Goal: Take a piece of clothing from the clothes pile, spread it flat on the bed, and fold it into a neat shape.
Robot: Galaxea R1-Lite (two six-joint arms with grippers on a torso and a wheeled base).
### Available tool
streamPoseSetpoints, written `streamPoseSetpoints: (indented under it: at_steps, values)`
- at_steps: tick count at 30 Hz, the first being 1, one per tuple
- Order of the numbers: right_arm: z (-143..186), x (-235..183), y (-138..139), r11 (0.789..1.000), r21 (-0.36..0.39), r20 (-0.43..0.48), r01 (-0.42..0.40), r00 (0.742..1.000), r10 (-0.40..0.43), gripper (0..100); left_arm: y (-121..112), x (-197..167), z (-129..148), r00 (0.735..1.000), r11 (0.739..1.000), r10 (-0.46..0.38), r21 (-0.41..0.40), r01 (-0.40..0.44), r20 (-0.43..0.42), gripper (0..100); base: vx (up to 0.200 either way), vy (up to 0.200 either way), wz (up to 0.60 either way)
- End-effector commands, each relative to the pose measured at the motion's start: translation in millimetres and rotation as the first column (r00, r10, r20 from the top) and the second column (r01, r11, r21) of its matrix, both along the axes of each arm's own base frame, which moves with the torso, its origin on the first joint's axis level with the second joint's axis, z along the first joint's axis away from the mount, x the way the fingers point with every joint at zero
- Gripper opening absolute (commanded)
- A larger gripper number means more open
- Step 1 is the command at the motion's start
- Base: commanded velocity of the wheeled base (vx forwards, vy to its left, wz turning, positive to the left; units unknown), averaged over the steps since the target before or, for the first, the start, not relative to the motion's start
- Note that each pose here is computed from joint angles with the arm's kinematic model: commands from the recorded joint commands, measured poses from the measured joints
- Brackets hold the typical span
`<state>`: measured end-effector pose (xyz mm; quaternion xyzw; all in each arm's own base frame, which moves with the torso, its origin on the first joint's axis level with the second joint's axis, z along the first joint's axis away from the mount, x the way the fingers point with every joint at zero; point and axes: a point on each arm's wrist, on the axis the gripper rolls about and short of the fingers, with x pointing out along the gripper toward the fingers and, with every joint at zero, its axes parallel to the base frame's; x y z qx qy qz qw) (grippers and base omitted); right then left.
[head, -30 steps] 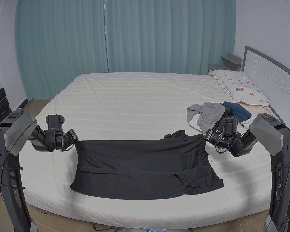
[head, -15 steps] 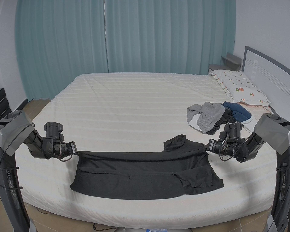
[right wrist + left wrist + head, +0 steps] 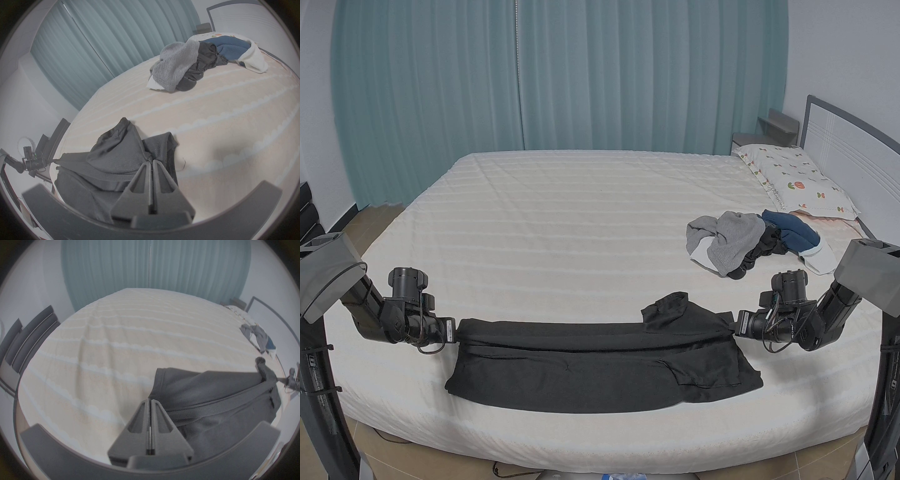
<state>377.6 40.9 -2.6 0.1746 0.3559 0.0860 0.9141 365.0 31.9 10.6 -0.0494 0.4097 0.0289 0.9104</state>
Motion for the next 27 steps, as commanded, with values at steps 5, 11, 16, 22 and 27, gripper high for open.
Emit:
streamPoseSetpoints:
  at_steps: [5, 11, 16, 22, 27]
  values:
    - [-9.7, -12.2, 0.4, 1.0, -0.011, -0.051, -0.01, 0.999, 0.009, 0, -1.6, -12.9, -7.2, 0.998, 0.999, -0.041, 0.03, 0.042, -0.052, 0, 0.0, 0.0, 0.0]
    - [-13.3, -11.4, 2.7, 1.0, -0.012, -0.057, -0.016, 0.998, 0.015, 100, -1.8, -15.5, -8.5, 0.997, 0.998, -0.044, 0.034, 0.046, -0.065, 0, 0.0, 0.0, 0.0]
    - [-6.0, -7.6, 2.6, 1.0, 0.015, -0.037, 0.003, 0.999, -0.003, 100, -1.8, -15.5, -6.9, 0.997, 0.998, -0.044, 0.032, 0.046, -0.06, 100, 0.0, 0.0, 0.0]
    - [11.2, 1.2, 0.8, 0.992, 0.106, -0.008, 0.068, 0.998, -0.068, 100, 3.4, -16.2, 5.0, 0.999, 0.999, -0.03, 0.028, 0.031, -0.027, 100, 0.0, 0.0, 0.0]
    - [11.5, 5.8, 0.8, 0.972, 0.192, -0.038, 0.131, 0.991, -0.126, 100, 10.9, -10.5, 10.8, 1.0, 1.0, -0.007, 0.015, 0.007, 0.006, 100, 0.0, 0.0, 0.0]
